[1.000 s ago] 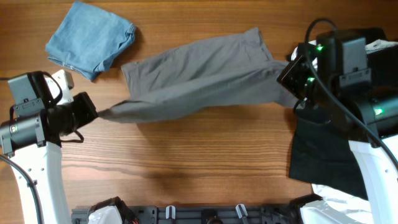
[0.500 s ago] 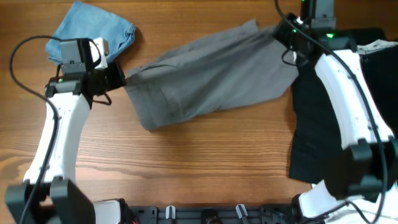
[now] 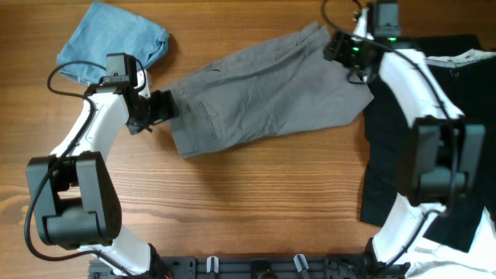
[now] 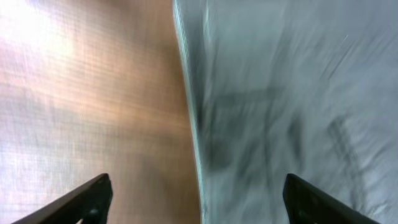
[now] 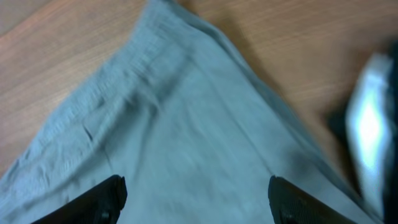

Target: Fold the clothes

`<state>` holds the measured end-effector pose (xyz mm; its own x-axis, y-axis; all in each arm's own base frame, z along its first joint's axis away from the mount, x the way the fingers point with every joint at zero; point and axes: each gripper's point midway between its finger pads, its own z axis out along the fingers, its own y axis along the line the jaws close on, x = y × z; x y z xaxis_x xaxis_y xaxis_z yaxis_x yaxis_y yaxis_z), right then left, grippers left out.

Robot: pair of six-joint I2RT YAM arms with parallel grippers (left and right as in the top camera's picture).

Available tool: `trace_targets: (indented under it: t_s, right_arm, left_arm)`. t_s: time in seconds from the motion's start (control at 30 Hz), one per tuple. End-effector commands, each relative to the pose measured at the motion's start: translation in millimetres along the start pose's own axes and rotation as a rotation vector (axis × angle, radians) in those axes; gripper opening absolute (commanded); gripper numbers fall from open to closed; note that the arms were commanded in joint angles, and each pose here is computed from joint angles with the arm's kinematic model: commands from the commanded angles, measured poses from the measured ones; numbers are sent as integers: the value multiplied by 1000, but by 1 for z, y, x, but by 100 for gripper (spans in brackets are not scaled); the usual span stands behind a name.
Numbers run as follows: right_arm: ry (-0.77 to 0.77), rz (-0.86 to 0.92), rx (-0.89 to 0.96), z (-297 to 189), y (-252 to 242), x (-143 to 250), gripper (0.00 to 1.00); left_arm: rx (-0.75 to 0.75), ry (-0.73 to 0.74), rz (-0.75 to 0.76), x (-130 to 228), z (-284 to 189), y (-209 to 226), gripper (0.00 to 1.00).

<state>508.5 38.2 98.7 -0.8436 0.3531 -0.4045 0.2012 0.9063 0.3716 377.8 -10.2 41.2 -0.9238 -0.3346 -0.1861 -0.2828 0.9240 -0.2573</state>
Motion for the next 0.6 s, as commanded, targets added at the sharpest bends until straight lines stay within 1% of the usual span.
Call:
trace_targets:
  t_s: [0.0,0.03,0.13,0.17,0.2,0.23,0.27,0.3,0.33,0.37,0.4,0.47,0.5,0.57]
  right_arm:
    - [18,-53,-64,-63,9,3,75]
    - [54,-63,-54,-69,9,13,74]
    - [154,-57,-29,-78,3,39,73]
    - [195,-44,-21,-80,1,49,73]
    - [217,-37,-15,-81,-1,55,72]
    - [233,-32,-10,-82,-2,59,70]
    - [237,-32,-8,-82,-2,60,70]
    - [237,-38,-10,-82,-2,59,69]
    - [241,-40,-14,-82,-1,60,65]
    - [247,-67,-29,-82,3,62,59]
    - [260,-102,-51,-79,12,68,39]
    - [277,-147,-52,-68,25,81,17]
    - [287,-174,-49,-59,31,91,13]
    - [314,-175,-57,-38,40,113,13]
  left_arm:
    - [68,51,27,18,13,-17,81]
    - [86,66,39,24,24,-22,80]
    - [80,112,72,37,51,-29,77]
    - [74,124,79,39,60,-30,74]
    - [69,143,80,43,70,-28,66]
    - [54,158,74,46,77,-24,46]
    - [16,163,68,47,78,-15,14]
    - [-27,167,61,48,75,-5,4]
    - [-101,182,43,52,67,12,4]
    - [-161,205,33,54,54,30,4]
    - [-186,227,58,54,40,42,4]
    - [-192,234,88,47,7,54,4]
    - [-187,208,92,38,-9,55,4]
    - [-177,130,90,20,-40,49,4]
